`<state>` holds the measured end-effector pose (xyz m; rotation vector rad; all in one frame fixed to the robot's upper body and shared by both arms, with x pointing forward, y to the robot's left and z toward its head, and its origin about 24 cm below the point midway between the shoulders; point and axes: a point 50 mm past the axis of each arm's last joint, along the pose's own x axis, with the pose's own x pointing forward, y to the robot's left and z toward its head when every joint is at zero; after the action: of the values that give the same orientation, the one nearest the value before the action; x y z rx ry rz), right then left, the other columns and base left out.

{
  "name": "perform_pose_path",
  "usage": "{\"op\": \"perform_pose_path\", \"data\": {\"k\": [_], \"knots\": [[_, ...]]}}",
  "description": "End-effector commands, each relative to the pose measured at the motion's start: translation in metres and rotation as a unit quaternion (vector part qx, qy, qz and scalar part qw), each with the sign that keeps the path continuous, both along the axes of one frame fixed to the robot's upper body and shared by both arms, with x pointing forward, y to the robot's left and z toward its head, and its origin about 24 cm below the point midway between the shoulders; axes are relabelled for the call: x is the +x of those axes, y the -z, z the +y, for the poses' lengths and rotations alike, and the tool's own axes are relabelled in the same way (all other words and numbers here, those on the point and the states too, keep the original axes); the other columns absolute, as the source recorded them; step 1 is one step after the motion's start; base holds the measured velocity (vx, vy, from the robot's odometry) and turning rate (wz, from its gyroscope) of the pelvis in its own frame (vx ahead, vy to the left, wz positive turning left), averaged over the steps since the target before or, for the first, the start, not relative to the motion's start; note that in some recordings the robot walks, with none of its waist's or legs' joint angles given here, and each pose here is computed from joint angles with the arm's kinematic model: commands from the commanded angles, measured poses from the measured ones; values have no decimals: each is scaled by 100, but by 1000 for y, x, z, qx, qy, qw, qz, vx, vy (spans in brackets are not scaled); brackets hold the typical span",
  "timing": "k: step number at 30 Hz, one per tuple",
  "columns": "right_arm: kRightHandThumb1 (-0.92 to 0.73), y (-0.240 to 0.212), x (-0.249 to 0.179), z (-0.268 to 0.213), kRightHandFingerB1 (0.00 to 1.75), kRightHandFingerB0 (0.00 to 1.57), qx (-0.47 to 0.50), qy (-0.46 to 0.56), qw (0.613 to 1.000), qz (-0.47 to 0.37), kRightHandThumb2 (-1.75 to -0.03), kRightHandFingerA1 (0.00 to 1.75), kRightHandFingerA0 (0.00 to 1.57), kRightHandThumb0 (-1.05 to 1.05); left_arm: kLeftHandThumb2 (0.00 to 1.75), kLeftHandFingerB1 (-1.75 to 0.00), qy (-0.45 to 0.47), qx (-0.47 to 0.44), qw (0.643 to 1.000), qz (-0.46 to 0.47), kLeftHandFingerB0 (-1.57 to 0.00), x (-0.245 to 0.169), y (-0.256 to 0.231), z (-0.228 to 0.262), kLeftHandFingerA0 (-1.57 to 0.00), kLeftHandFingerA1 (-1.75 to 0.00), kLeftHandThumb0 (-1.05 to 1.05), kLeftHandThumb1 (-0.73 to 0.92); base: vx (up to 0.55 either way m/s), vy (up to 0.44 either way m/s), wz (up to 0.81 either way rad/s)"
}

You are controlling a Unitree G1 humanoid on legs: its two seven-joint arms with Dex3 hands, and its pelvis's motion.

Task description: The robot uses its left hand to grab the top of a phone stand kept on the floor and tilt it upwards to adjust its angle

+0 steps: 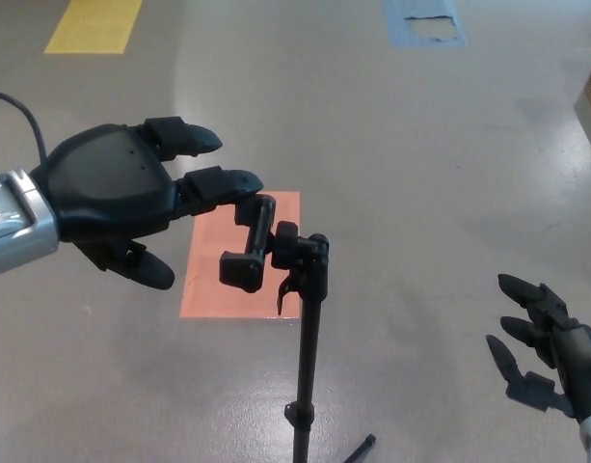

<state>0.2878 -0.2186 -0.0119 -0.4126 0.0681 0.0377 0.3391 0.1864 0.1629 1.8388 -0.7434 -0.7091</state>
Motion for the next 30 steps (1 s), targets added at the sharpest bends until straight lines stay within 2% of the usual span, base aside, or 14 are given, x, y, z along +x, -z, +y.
{"op": "perform_pose_path", "data": {"k": [1,2,3,5,6,7,8,21,25,28,30], "knots": [[-66,-4,2,-5,39,10,1,4,1000,-8,-88,45,19,-68,103,-22,11,9,1000,-8,0,-1,0,-1,-7,-31,-84,64,0,0,0],[-66,-4,2,-5,39,10,1,4,1000,-8,-88,45,19,-68,103,-22,11,10,1000,-8,0,-2,0,-1,-7,-31,-84,64,0,0,0],[-66,-5,2,-6,39,10,-1,5,1000,-8,-89,45,20,-69,66,-21,12,13,1000,-10,-3,-2,0,-2,-13,-26,-86,83,0,0,0],[-66,-5,2,-6,39,10,-2,5,1000,-8,-89,45,20,-69,66,-21,13,14,1000,-10,-3,-2,0,-2,-13,-26,-86,83,0,0,0],[-80,-5,2,-6,28,15,-5,5,1000,-8,-63,36,27,-66,66,-21,15,25,999,-13,-3,-2,2,-2,-14,-26,-87,85,0,0,0],[-80,-5,2,-6,28,15,-5,5,1000,-7,-63,36,27,-66,66,-21,16,28,999,-14,-3,-3,3,-3,-14,-26,-87,85,0,0,0],[-66,-5,3,-6,40,11,-6,4,1000,-8,-89,46,20,-70,106,-20,18,40,999,-13,0,-4,6,-3,-7,-31,-85,68,0,0,0],[-65,-7,6,-4,40,11,-2,4,1000,-11,-90,46,20,-68,105,-18,24,57,998,6,0,-10,19,-9,-11,-29,-86,68,0,0,0],[-65,-8,6,-5,40,10,2,4,1000,-12,-89,45,20,-68,105,-18,27,62,998,7,0,-11,22,-10,-6,-26,-84,67,0,0,0],[-65,-8,7,-4,40,10,1,5,1000,-14,-89,46,20,-68,106,-14,24,64,998,16,0,-11,23,-10,-12,-24,-88,69,0,0,0],[-65,-8,6,-4,40,10,3,5,1000,-13,-89,45,20,-67,104,-17,24,62,998,18,0,-12,24,-10,-6,-26,-84,66,0,0,0]]}}
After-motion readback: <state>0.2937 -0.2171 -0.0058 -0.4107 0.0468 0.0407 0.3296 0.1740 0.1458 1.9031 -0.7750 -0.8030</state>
